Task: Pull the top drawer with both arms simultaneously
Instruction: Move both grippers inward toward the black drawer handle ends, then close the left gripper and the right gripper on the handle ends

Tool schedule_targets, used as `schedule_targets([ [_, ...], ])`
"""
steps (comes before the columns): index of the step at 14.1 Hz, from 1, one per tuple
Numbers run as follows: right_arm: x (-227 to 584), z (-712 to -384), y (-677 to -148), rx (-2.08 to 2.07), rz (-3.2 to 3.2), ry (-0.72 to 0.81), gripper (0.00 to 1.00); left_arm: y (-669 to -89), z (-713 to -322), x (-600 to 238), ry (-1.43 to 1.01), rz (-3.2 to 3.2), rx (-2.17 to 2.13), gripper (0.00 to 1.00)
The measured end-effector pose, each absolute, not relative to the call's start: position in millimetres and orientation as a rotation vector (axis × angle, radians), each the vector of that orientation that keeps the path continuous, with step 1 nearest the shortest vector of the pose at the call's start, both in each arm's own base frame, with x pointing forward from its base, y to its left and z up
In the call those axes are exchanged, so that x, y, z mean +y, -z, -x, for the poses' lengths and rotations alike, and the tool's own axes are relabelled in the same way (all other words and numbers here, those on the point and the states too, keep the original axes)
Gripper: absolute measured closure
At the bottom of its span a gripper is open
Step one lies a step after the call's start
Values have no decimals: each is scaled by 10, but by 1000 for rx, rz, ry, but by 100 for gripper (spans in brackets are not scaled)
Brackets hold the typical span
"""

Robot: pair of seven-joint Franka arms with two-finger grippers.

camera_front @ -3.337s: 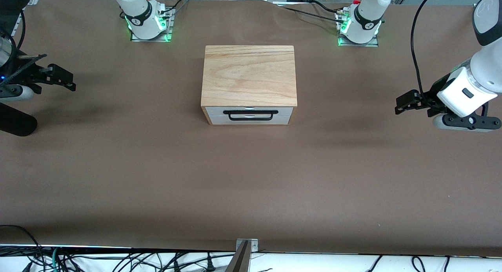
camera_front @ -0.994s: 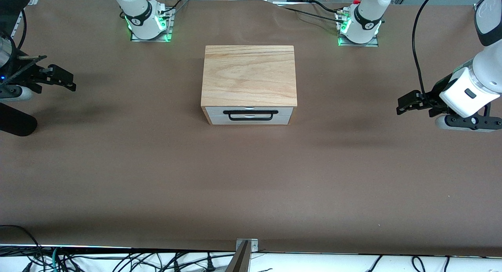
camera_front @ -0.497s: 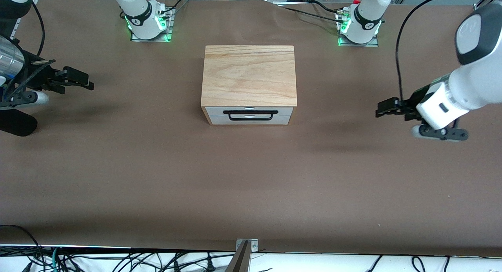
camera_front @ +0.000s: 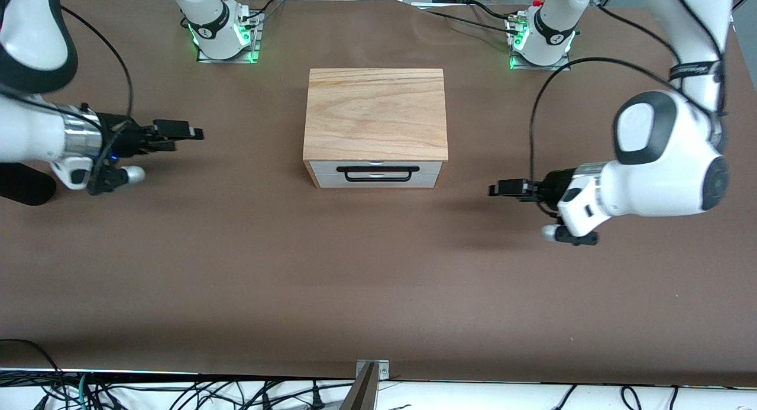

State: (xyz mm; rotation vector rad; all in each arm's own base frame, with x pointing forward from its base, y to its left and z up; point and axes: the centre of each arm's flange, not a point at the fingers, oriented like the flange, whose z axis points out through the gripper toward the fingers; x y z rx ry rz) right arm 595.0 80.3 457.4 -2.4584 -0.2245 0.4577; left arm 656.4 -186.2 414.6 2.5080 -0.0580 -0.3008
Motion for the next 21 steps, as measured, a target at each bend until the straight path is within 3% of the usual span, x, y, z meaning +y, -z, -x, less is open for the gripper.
schedule_targets([
  [5, 1280, -6144, -3459, -362, 2063, -434, 0, -3178, -6697, -2146, 183, -2139, -309, 0],
  [9, 1827, -6086, -2883, -345, 1942, -318, 0, -2654, -6647, -2177, 142, -2025, -377, 0],
  [17, 2620, -5747, -2197, -209, 1799, -140, 7, -1834, -5920, -2665, 71, -1816, -276, 0],
  [19, 2717, -5688, -2104, -204, 1794, -155, 24, -1688, -5727, -2786, 77, -1792, -234, 2],
  [21, 2808, -5634, -2050, -209, 1795, -172, 26, -1649, -5658, -2810, 87, -1789, -226, 2],
])
